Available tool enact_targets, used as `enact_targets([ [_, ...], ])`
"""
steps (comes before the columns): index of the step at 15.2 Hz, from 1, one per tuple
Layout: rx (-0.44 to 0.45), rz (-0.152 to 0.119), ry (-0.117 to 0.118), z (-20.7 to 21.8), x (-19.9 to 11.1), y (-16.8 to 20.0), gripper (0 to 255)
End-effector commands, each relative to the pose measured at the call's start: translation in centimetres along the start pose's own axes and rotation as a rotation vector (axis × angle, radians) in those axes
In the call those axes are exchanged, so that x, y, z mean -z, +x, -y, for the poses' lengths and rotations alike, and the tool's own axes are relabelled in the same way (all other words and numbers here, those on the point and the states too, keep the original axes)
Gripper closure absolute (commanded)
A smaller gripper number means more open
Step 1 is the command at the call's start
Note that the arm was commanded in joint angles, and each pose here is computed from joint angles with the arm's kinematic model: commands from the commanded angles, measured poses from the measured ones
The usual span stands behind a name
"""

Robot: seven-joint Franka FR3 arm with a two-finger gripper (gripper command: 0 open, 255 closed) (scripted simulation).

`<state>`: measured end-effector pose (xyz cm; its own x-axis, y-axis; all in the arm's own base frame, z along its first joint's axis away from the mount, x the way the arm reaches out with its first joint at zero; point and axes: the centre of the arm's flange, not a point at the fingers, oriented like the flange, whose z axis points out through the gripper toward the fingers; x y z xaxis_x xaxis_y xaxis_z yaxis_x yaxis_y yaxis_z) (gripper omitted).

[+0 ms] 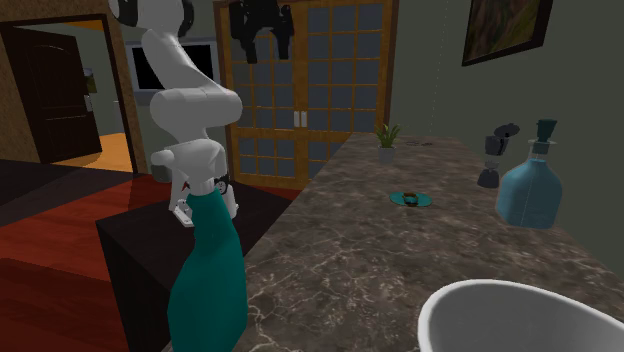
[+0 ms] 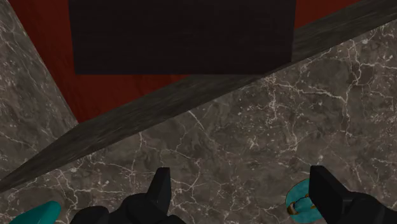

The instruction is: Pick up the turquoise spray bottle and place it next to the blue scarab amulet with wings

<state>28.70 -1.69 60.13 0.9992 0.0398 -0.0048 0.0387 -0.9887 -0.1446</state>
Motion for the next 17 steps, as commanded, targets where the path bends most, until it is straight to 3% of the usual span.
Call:
enact_targets([
  [1,0.000,0.000,0.000,0.0,0.0,0.0,0],
  [17,-0.507,0.164,0.084,-14.4,-4.1,18.3,0],
])
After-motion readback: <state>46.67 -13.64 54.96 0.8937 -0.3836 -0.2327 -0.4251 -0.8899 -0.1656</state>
